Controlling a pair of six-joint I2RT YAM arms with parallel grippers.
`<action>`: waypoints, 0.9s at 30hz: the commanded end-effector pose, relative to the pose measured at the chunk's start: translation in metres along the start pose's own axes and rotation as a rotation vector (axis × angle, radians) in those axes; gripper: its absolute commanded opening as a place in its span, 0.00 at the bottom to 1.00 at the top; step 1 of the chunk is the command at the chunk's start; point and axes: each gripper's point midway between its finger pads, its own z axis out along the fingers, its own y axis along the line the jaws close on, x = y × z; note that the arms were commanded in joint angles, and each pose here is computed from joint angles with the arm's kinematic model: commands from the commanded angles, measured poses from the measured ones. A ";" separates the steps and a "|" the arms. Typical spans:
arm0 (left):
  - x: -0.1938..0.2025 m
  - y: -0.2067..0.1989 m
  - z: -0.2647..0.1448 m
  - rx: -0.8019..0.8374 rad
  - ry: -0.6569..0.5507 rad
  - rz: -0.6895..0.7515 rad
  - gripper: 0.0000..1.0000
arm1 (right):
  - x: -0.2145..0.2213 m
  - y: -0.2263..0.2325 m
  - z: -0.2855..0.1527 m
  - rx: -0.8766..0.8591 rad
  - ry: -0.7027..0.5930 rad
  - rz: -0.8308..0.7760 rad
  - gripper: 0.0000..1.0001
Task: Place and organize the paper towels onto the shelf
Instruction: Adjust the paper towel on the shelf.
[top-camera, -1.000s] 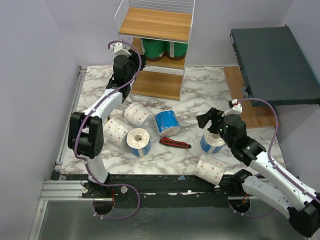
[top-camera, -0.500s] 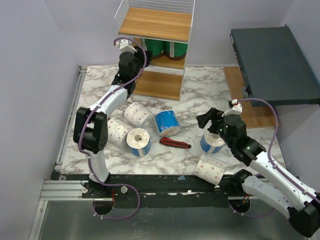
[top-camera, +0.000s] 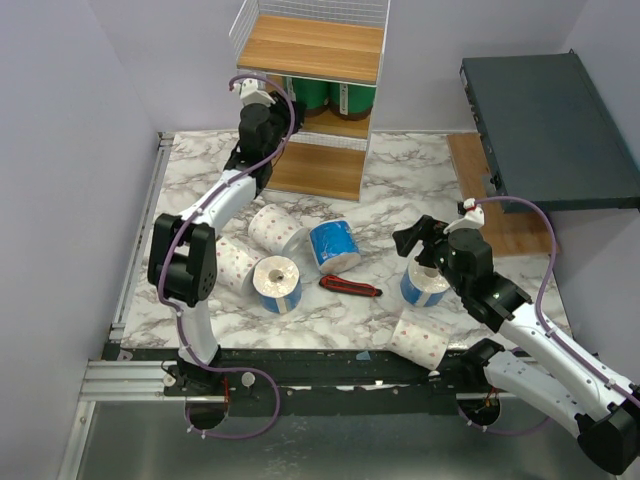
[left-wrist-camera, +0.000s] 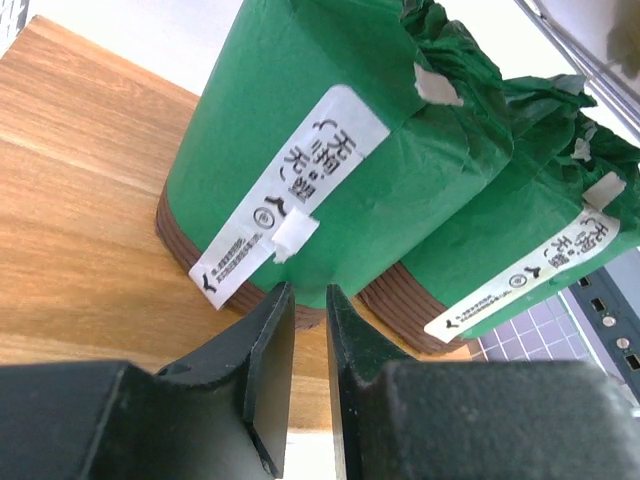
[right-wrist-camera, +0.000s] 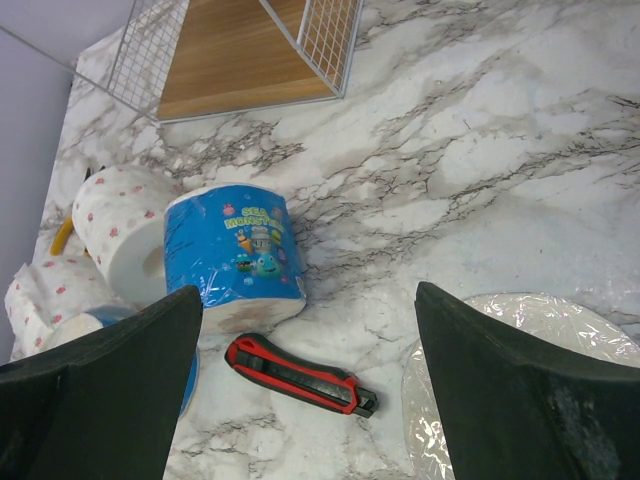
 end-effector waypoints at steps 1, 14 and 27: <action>-0.016 -0.021 -0.025 0.056 -0.029 0.007 0.23 | -0.005 -0.001 -0.004 0.005 -0.018 -0.009 0.91; -0.022 -0.006 -0.159 -0.109 0.030 0.022 0.42 | -0.010 0.011 -0.009 -0.053 -0.025 0.024 0.91; 0.000 0.080 -0.324 -0.576 0.094 0.071 0.98 | 0.003 -0.001 0.002 0.037 0.011 0.119 0.99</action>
